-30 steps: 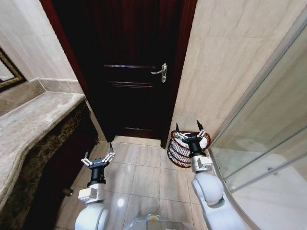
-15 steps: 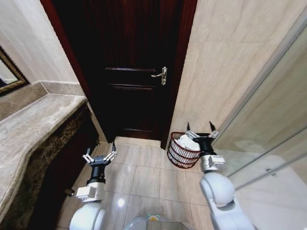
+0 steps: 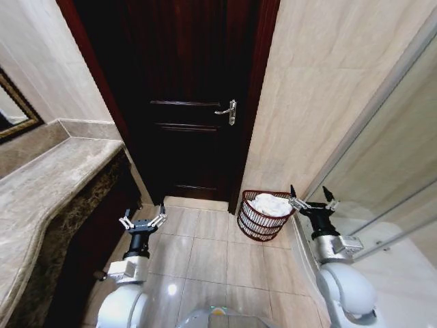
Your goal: Discard the used towel into the hamper.
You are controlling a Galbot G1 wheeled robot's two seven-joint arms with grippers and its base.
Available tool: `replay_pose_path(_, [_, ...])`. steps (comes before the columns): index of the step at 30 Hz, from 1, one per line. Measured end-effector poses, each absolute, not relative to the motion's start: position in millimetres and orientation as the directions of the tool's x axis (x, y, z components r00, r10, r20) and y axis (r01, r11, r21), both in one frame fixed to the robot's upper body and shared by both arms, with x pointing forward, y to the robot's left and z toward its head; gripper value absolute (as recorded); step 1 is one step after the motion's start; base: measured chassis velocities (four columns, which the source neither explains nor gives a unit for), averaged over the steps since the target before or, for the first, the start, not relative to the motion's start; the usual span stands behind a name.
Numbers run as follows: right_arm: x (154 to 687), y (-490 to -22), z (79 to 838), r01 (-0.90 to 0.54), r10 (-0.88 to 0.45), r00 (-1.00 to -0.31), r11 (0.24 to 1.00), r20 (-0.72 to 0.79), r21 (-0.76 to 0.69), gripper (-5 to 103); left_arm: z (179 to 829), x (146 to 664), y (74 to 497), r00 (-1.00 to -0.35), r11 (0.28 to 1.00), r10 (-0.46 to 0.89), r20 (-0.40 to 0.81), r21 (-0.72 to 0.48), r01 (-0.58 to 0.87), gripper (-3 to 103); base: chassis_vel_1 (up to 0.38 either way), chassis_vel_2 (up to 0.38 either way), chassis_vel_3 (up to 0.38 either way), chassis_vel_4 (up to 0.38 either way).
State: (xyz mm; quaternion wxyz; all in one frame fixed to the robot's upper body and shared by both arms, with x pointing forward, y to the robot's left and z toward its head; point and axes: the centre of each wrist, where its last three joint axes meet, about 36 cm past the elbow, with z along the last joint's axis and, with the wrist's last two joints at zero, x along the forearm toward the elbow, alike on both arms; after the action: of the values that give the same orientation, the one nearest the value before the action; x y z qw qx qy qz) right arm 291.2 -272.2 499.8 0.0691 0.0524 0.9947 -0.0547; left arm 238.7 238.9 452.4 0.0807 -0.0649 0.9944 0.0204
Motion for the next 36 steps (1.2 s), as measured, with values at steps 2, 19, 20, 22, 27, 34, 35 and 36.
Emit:
replay_pose_path(2, [290.2,-271.3,500.4,0.107,0.093,-0.986,0.989,-0.141,-0.101,100,452.5,238.3,239.5,-0.979,0.991,-0.126,-0.163,0.032,-0.133,100,0.000,0.000,0.000,0.000])
replay_pose_path(19, [283.1,-263.2,500.3,0.096,0.083,-0.987,0.991,-0.136,-0.089,100,461.2,237.5,238.4,-0.976,0.992,-0.119,-0.183,0.027,-0.126,100,0.000,0.000,0.000,0.000])
replay_pose_path(20, [283.1,-263.2,500.3,0.096,0.083,-0.987,0.991,-0.136,-0.089,100,461.2,237.5,238.4,-0.976,0.992,-0.119,-0.183,0.027,-0.126,100,0.000,0.000,0.000,0.000])
replay_pose_path(22, [282.8,-262.4,500.7,0.094,0.081,-0.987,0.992,-0.138,-0.090,100,461.1,237.4,238.4,-0.976,0.992,-0.117,-0.183,0.027,-0.124,100,0.000,0.000,0.000,0.000])
replay_pose_path(27, [282.6,-260.1,502.2,0.090,0.077,-0.986,0.992,-0.145,-0.089,100,462.0,237.2,239.2,-0.976,0.992,-0.116,-0.185,0.031,-0.124,100,0.000,0.000,0.000,0.000])
replay_pose_path(34, [282.1,-257.8,506.5,0.088,0.072,-0.985,0.992,-0.160,-0.093,100,461.9,237.0,239.2,-0.976,0.992,-0.118,-0.186,0.029,-0.125,100,0.000,0.000,0.000,0.000])
replay_pose_path(35, [282.2,-257.6,506.8,0.087,0.072,-0.984,0.992,-0.161,-0.092,100,461.7,237.2,239.4,-0.976,0.992,-0.118,-0.186,0.029,-0.125,100,0.000,0.000,0.000,0.000])
replay_pose_path(36, [282.2,-257.6,506.8,0.087,0.072,-0.984,0.992,-0.161,-0.092,100,461.7,237.2,239.4,-0.976,0.992,-0.118,-0.186,0.029,-0.125,100,0.000,0.000,0.000,0.000])
